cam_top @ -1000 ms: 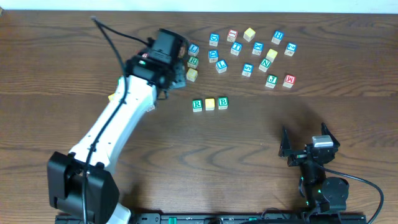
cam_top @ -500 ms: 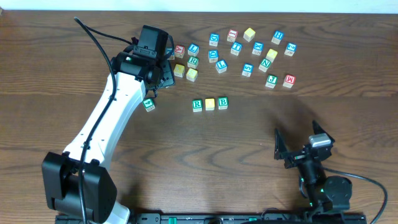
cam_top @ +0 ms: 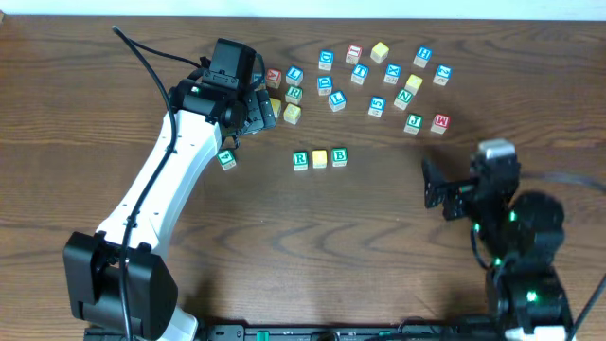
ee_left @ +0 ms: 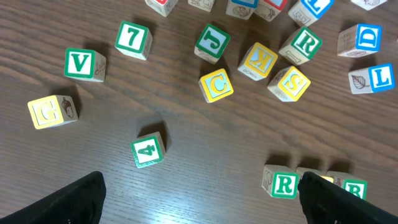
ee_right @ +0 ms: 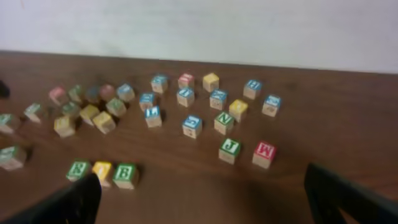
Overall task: Spell out ROBOT
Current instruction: 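Raise the left gripper and move the right gripper toward the far blocks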
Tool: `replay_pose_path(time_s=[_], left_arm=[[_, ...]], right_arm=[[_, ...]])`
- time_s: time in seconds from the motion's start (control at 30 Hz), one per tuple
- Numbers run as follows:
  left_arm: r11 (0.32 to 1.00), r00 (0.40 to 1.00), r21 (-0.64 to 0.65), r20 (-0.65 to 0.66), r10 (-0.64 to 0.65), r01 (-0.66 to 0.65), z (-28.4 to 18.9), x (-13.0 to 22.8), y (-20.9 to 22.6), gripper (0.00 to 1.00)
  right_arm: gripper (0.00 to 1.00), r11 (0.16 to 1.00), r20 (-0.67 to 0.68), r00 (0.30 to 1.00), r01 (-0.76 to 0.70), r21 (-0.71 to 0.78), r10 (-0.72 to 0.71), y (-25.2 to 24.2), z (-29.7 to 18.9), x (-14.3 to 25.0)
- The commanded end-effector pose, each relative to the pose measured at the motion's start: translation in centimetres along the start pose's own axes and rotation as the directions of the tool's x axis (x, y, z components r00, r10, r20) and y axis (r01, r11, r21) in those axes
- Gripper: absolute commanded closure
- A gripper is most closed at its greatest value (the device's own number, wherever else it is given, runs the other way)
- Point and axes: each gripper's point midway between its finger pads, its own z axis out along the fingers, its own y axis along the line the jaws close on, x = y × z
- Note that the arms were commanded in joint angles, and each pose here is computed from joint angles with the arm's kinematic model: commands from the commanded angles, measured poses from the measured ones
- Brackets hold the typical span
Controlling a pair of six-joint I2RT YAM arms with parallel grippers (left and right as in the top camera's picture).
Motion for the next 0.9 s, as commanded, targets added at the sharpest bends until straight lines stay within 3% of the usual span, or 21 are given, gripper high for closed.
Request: replay_pose_path(time_s=[0.0, 0.23, 0.57, 0.73, 0.87], left_arm=[[1.000, 1.000, 0.008, 0.031, -0.003, 0.003, -1.1, -0.8, 0.1, 0.02], [1.000, 1.000, 0.008, 0.031, -0.003, 0.003, -1.1, -0.8, 0.1, 0.02], [1.000, 1.000, 0.007, 0.031, -0.003, 0.003, -1.1, -0.8, 0.1, 0.02], [1.000, 1.000, 0.008, 0.031, -0.003, 0.003, -1.1, -0.8, 0.1, 0.02], [1.000, 1.000, 0.008, 0.031, -0.003, 0.003, -1.1, -0.8, 0.1, 0.02]], right_arm=[[0.01, 1.000, -0.072, 0.997, -0.006, -0.022, 0.004, 0.3, 0.7, -1.9], [0.01, 0.999, -0.245, 0.969, -0.044, -0.012, 0.040, -0.3, 2.6, -4.3], [0.01, 0.992, -0.479, 0.875, -0.115, -0.054, 0.076, -2.1, 6.8, -6.1], [0.01, 0.991, -0.522, 0.849, -0.125, -0.049, 0.082, -3.0, 8.9, -7.0], [0.01, 0.992, -0.490, 0.869, -0.114, -0.059, 0.070, -3.6, 11.4, -7.7]])
